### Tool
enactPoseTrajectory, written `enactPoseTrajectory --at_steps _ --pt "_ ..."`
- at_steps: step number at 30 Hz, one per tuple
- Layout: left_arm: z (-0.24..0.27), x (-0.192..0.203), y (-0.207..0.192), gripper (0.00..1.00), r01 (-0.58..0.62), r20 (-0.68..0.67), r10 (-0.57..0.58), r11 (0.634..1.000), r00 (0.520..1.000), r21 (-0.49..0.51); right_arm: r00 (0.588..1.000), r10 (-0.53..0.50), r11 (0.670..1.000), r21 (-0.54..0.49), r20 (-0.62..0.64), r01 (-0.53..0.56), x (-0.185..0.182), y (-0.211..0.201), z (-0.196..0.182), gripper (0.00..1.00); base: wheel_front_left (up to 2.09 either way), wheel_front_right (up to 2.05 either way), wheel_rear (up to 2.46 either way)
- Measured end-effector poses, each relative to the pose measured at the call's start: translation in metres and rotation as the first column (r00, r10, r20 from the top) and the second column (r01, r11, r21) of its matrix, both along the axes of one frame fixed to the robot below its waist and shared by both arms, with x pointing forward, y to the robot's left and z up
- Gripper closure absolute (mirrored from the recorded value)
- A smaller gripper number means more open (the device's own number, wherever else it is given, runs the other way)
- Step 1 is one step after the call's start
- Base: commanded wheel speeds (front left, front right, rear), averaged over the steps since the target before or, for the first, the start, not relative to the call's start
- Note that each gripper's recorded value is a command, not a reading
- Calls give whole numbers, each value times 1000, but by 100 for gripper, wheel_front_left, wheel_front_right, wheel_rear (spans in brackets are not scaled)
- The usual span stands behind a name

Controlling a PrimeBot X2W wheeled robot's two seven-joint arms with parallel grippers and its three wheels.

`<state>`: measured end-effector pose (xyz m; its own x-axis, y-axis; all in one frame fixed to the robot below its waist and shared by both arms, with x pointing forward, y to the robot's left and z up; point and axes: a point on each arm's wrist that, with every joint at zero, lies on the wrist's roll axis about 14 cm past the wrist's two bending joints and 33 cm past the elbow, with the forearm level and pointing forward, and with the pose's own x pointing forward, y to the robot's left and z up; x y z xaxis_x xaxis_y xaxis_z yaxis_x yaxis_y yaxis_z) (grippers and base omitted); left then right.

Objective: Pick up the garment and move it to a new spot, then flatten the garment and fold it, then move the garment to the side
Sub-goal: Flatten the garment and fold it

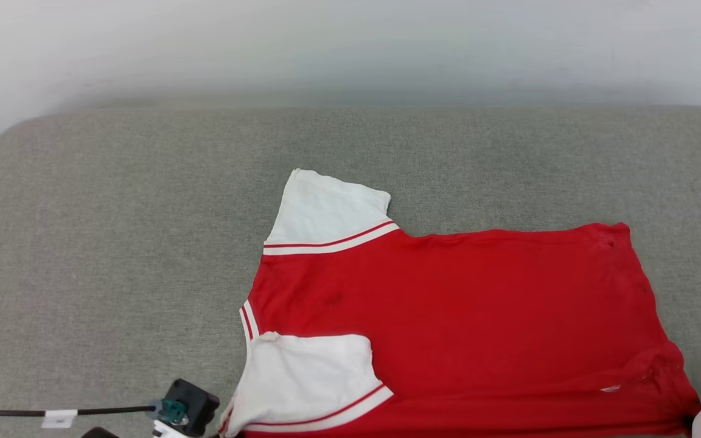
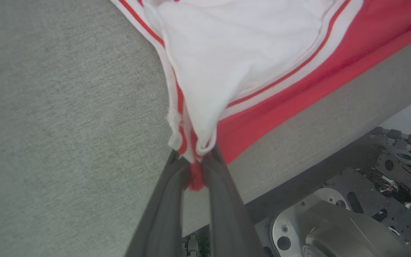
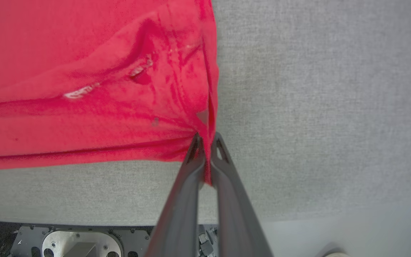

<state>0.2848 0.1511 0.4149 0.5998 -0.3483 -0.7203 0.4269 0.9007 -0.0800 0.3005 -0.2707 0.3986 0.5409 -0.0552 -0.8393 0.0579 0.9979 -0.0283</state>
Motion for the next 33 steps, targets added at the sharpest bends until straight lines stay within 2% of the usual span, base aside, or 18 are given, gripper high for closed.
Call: enactPoseTrajectory --at_steps 8,9,10,11,12,18,21,24,25,28,33 --pt "-23 -9 -14 100 13 -75 -16 999 997 -44 998 -14 1000 10 -61 15 -13 2 -13 100 0 0 0" --pt "-26 -9 -14 100 19 -83 -22 999 996 -43 998 -13 1000 7 -67 13 -14 2 -16 83 0 0 0" --pt "-28 -9 -14 92 17 -86 -21 999 996 -41 998 -9 1000 4 -62 9 -13 3 -16 6 0 0 0" --pt "-29 -8 -14 33 19 -85 -22 999 996 -43 999 -12 1000 6 -53 12 -11 3 -17 0 0 0 0" --pt "-29 -7 -14 0 16 -81 -20 999 996 -44 999 -13 1000 8 -45 14 -8 3 -16 0 0 0 0" --pt "-17 13 -10 0 -35 24 37 997 999 -73 999 -6 1000 16 47 5 8 5 -3 0 0 0 0" --pt "-2 25 -7 0 -70 112 82 992 990 -107 990 -7 1000 24 144 3 22 6 15 0 0 0 0" --pt "21 43 -4 0 -101 243 136 983 960 -152 961 7 1000 16 276 -12 38 7 40 0 0 0 0" --pt "32 49 -4 0 -103 300 150 981 942 -167 943 19 1000 8 332 -23 45 9 51 0 0 0 0" --pt "71 71 -1 0 -108 483 216 964 849 -242 849 42 999 -17 526 -39 67 11 93 0 0 0 0" --pt "108 80 4 0 -108 632 297 941 715 -320 701 45 998 1 712 -66 76 27 133 0 0 0 0"
